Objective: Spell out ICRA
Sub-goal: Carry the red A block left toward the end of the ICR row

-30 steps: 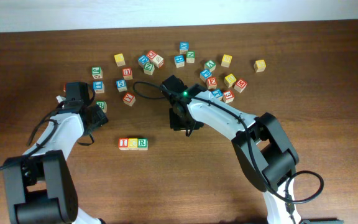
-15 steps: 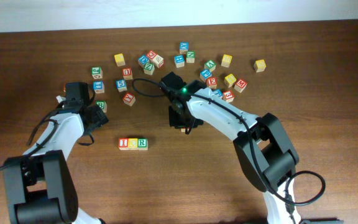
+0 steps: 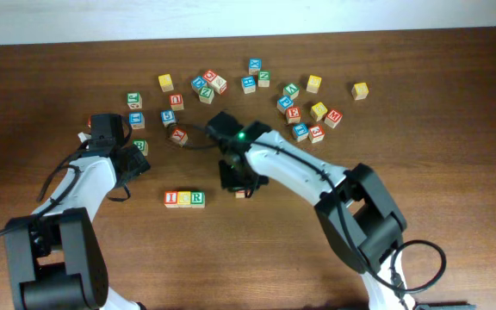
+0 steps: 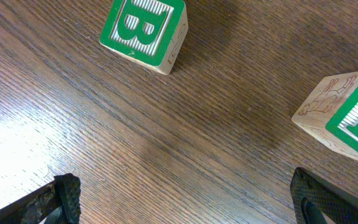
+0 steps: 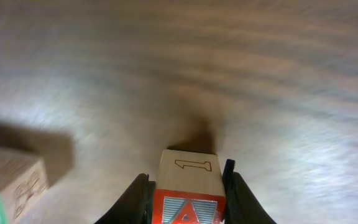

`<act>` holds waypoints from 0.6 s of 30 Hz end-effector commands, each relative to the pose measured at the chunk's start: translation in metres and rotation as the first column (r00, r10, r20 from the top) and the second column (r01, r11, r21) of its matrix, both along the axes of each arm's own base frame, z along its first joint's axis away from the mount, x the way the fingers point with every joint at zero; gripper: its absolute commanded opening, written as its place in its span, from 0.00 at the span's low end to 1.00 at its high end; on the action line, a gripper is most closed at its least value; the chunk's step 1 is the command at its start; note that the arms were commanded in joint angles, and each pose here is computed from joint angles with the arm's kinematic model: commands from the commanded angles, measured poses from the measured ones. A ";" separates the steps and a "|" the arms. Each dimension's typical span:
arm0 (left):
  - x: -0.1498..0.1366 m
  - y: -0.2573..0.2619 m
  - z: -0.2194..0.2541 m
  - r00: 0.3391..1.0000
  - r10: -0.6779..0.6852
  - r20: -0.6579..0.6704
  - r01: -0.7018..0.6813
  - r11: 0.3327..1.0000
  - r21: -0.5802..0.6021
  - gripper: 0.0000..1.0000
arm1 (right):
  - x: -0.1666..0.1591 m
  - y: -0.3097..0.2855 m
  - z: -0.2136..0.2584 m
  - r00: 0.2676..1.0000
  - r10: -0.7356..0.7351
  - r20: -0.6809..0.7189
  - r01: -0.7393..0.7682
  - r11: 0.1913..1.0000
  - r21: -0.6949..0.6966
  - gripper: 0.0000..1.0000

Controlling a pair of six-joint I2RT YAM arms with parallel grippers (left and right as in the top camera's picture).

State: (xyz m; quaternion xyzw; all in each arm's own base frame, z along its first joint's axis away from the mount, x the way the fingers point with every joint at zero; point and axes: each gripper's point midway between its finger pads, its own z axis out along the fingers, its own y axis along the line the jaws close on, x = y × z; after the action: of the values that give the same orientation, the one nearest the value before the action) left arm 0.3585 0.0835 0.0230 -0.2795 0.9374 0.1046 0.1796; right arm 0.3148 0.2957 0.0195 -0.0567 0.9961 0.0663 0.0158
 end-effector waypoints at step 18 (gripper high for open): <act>0.002 0.001 0.000 1.000 0.003 0.001 -0.003 1.000 -0.001 0.99 | -0.015 0.037 0.007 1.000 0.000 0.020 -0.001 0.998 0.056 0.23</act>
State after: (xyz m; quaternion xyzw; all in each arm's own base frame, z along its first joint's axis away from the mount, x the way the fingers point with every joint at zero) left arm 0.3585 0.0835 0.0230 -0.2795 0.9374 0.1046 0.1796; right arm 0.2970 0.3268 0.0209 -0.0603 0.9943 0.0849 0.0216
